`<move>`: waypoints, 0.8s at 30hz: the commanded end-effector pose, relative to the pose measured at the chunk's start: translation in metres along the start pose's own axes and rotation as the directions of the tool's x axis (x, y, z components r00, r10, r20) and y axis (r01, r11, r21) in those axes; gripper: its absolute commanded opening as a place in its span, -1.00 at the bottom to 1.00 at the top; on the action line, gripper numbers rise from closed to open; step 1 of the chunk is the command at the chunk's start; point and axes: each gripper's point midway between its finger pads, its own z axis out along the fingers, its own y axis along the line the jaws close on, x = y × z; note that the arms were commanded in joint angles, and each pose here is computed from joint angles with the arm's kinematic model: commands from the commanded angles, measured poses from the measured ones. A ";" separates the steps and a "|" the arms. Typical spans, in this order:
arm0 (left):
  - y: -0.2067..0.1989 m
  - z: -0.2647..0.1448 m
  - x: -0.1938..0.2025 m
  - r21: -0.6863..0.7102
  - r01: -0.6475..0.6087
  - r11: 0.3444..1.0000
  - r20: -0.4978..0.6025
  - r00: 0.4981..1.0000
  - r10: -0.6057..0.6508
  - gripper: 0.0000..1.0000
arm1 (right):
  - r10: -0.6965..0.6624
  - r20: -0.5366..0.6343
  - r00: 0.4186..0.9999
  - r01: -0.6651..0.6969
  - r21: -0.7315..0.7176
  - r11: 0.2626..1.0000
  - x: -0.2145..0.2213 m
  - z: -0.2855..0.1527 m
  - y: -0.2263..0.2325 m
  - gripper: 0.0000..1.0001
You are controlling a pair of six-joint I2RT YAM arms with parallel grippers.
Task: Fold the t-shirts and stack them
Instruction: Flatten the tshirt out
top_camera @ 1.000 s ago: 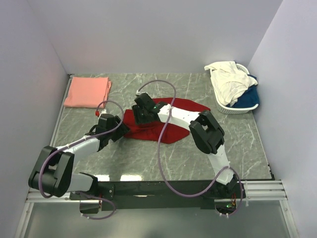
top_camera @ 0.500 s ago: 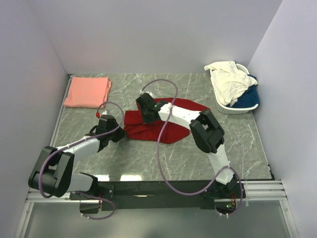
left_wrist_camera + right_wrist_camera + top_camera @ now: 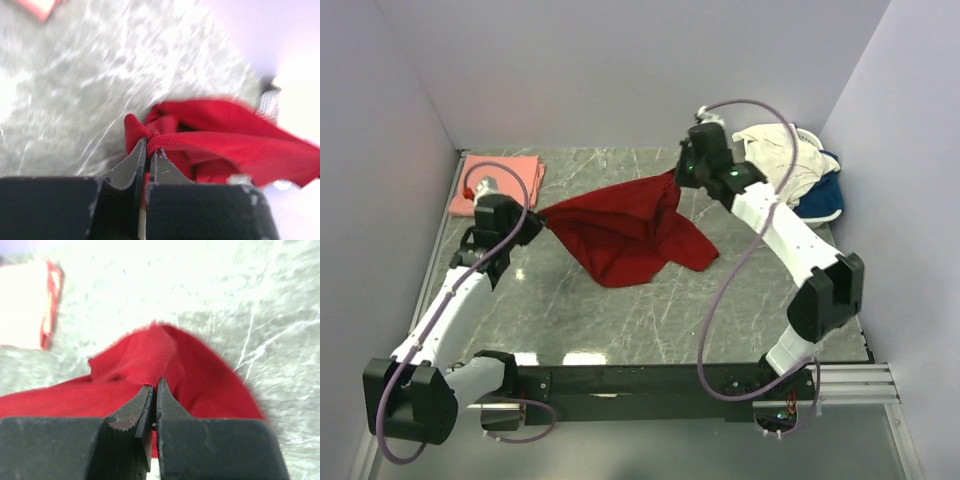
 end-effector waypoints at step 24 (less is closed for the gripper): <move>-0.151 -0.126 -0.196 0.185 -0.181 0.966 0.433 0.897 0.085 -0.99 | 0.220 0.504 0.835 -0.188 -0.114 0.975 -0.218 -0.170 -0.069 -1.00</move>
